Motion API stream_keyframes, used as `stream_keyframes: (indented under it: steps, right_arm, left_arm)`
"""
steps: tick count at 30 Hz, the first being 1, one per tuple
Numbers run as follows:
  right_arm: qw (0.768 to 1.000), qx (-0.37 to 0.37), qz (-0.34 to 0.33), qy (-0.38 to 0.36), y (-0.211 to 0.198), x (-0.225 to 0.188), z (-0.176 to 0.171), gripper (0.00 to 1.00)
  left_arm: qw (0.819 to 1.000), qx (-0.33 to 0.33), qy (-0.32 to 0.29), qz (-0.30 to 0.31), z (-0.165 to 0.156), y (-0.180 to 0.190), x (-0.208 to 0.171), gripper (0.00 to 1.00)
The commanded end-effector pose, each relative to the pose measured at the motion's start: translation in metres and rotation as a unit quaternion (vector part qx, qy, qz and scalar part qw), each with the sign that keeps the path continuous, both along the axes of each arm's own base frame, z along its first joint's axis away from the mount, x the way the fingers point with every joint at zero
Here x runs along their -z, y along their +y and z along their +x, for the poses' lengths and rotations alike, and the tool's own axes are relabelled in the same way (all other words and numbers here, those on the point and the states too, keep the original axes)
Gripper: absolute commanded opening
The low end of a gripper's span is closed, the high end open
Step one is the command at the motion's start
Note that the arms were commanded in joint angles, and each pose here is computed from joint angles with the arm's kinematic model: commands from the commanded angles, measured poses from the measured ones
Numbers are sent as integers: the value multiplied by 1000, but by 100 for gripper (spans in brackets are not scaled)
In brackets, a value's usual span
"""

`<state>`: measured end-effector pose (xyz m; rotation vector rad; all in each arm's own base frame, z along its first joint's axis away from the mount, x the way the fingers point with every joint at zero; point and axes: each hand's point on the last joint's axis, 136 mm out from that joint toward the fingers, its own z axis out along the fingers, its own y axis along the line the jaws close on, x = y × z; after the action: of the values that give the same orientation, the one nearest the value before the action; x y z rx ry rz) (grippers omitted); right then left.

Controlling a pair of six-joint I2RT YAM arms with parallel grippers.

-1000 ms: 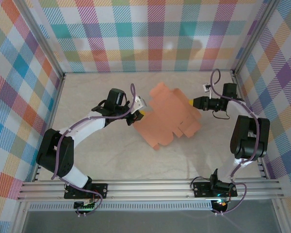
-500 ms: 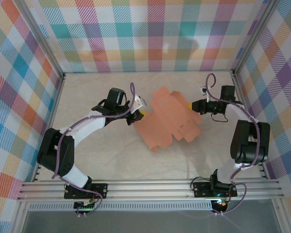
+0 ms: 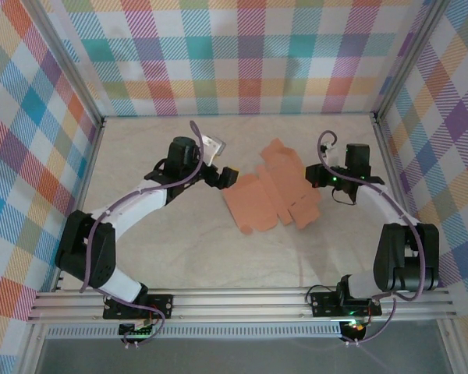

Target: Fold the paper box

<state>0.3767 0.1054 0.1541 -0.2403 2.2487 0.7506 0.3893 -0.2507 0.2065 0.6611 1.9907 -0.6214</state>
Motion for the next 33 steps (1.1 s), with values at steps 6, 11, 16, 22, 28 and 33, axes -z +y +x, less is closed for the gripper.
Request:
stream_keyframes:
  steps: [6,11,16,22,28,33]
  right_arm:
    - [989,127,-10,77,-11,25,-16,0]
    - [968,199,-72,132,-40,55,-27,0]
    - [968,186,-71,154,-36,68,-29,0]
    - [977,143,-66,143,1,78,-30,0]
    - [984,119,-55,118,45,79,-37,0]
    - [985,111,-106,79,65,87,-44,0]
  left_arm:
    - [987,-125,63,-79,-9,16,0,100]
    - [989,-124,58,-58,-19,11,12,100]
    - [991,-110,57,-52,-24,3,16,100]
    - [981,-138,117,-68,-24,0,25,100]
    - [962,-162,187,-116,-37,-2,43,100]
    - [944,-189,249,-108,-56,-3,78,99]
